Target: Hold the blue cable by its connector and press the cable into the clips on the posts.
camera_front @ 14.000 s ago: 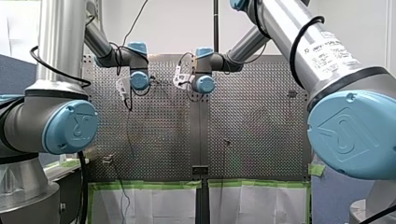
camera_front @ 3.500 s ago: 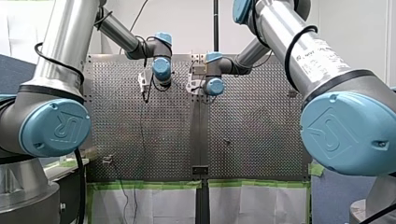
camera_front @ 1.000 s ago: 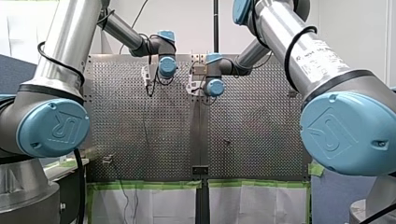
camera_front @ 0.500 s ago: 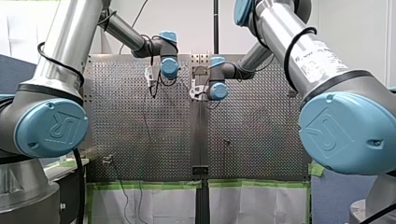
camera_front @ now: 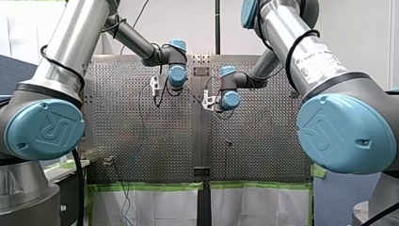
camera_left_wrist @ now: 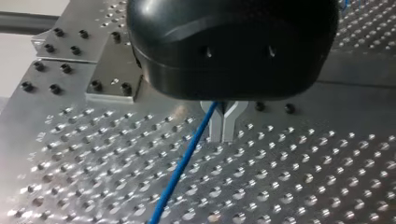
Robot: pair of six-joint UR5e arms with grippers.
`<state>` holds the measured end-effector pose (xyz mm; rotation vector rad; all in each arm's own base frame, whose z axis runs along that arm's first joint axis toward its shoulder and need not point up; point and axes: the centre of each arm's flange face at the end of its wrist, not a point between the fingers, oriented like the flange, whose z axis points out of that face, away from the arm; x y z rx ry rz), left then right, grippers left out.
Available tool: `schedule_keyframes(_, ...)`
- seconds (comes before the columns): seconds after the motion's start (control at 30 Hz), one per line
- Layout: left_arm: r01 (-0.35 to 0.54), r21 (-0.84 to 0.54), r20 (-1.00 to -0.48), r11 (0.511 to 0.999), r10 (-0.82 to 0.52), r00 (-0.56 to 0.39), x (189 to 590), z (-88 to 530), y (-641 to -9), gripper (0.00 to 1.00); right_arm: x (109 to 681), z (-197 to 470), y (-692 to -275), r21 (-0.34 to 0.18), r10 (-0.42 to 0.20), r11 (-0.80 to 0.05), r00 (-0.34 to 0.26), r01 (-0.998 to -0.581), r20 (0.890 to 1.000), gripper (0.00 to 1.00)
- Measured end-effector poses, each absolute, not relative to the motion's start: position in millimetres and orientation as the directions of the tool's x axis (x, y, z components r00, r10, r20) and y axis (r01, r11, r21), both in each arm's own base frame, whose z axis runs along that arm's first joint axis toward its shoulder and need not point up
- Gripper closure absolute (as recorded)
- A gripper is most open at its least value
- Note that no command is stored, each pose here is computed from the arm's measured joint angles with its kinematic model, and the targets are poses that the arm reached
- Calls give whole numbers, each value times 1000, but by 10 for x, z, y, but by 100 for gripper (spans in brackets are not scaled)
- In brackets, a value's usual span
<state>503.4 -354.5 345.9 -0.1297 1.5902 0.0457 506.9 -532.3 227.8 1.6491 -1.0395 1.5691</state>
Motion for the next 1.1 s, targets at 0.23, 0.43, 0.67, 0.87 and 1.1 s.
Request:
schedule_keyframes(0.23, -90, -10, -998, 996, -15, -59, 4997, 3163, -3731, 100, 4949, 2147, -5333, -66, -140, -481, 2, -874, 990, 100)
schedule_keyframes(0.43, -62, 0, -998, 998, -4, -69, 4948, 2986, -3903, 100, 4942, 2134, -5327, -60, -141, -483, 9, -874, 990, 100)
schedule_keyframes(0.67, -48, 21, -995, 999, 17, -94, 4934, 2743, -4014, 100, 4889, 2004, -5254, -36, -158, -488, 48, -872, 986, 100)
schedule_keyframes(0.87, -44, 25, -994, 999, 20, -108, 4981, 2447, -4088, 100, 4801, 1900, -5173, -13, -172, -502, 85, -865, 981, 100)
schedule_keyframes(1.1, -40, 27, -993, 999, 22, -118, 4997, 2304, -4116, 100, 4662, 1938, -5119, -10, -164, -507, 85, -862, 983, 100)
